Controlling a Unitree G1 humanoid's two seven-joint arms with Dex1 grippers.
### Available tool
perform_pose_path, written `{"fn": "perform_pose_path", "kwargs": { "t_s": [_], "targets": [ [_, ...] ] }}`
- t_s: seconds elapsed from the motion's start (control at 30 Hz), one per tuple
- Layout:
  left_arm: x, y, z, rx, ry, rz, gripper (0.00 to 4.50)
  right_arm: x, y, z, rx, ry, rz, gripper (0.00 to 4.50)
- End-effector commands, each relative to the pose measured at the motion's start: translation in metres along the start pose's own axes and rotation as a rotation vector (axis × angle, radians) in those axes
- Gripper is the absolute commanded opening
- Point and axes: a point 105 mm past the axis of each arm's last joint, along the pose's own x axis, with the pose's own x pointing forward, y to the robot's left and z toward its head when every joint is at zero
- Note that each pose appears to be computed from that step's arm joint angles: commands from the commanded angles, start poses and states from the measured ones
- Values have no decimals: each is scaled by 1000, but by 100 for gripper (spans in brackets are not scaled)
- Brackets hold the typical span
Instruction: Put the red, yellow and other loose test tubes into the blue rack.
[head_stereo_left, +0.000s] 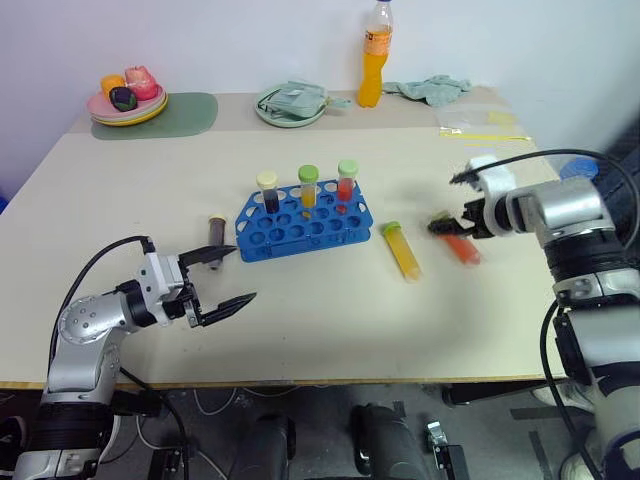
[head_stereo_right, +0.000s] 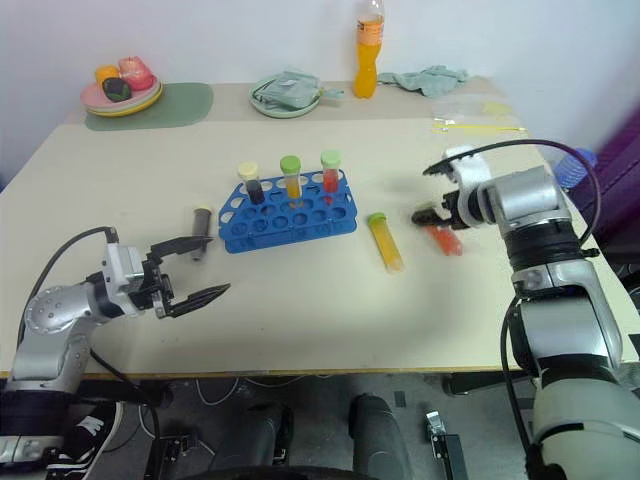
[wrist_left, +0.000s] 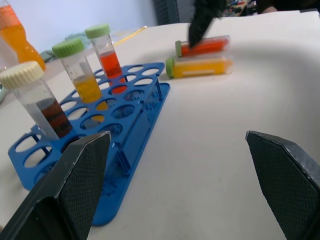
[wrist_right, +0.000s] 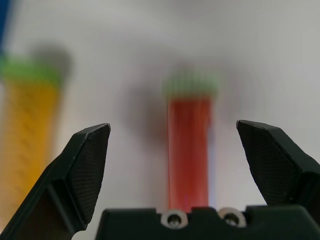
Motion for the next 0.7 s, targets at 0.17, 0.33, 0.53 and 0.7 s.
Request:
{"fn": "perform_pose_path", "kwargs": {
  "t_s": [0.17, 0.33, 0.53, 0.7],
  "targets": [
    [-5, -11, 6, 10, -1, 35, 446, -5, -21, 2, -62, 72, -70, 450],
    [-8, -17, 6, 6, 5, 67, 446, 0, -10, 2, -54, 113, 1, 450],
    [-11, -20, 8, 5, 10, 89, 450, 2, -4, 7, 15, 105, 29, 368],
    [-12, -20, 7, 5, 14, 94, 450, 3, 0, 17, 4, 77, 30, 178]
  ]
}}
